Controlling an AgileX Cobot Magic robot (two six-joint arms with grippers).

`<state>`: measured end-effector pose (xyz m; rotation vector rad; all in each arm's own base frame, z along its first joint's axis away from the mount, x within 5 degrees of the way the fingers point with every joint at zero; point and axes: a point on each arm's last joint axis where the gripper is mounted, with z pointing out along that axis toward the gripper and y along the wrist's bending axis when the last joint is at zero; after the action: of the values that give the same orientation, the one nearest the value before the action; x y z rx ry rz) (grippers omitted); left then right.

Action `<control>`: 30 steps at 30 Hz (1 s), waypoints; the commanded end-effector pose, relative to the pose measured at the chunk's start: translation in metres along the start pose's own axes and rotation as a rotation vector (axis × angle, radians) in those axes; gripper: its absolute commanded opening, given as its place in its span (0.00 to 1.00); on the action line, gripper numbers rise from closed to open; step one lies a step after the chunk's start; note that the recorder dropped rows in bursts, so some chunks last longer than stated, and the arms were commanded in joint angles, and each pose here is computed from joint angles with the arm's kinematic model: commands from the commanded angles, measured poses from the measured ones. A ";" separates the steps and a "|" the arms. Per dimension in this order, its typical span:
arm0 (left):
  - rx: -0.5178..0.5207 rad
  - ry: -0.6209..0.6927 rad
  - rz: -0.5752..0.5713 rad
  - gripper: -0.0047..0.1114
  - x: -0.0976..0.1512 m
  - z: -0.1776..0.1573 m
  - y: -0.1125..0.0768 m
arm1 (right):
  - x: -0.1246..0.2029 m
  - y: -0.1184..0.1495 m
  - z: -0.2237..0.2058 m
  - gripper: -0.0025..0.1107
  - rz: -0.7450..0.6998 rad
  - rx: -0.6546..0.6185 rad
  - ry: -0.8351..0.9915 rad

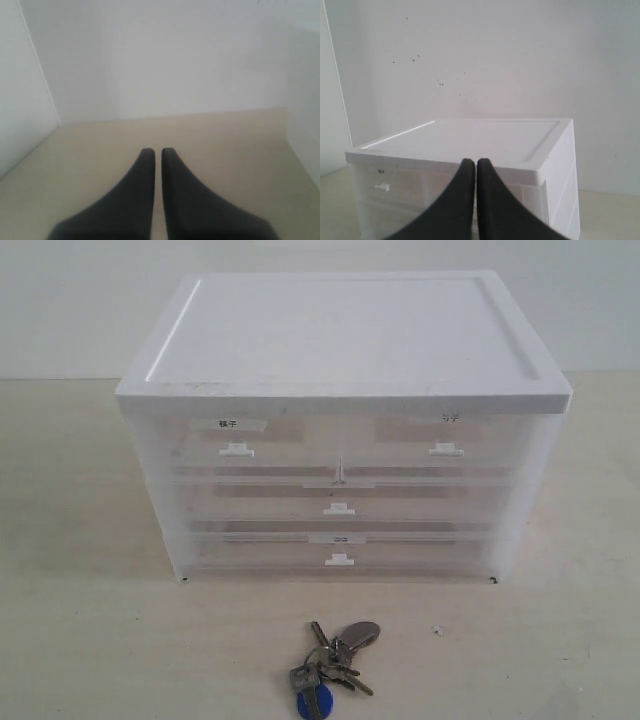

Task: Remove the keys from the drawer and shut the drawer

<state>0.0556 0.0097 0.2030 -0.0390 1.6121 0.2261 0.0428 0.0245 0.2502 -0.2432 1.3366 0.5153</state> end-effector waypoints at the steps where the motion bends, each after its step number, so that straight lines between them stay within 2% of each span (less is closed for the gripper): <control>1: -0.007 0.093 0.048 0.08 0.009 0.000 0.000 | 0.001 0.000 -0.001 0.02 -0.005 -0.003 -0.003; 6: 0.003 0.167 0.048 0.08 0.016 -0.001 -0.001 | 0.001 0.000 -0.001 0.02 -0.005 -0.003 -0.003; 30: 0.002 0.165 0.050 0.08 0.016 -0.001 -0.001 | 0.001 0.000 -0.001 0.02 -0.005 -0.003 -0.003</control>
<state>0.0537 0.0107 0.1885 -0.0149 1.7760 0.2656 0.0428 0.0245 0.2502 -0.2432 1.3366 0.5153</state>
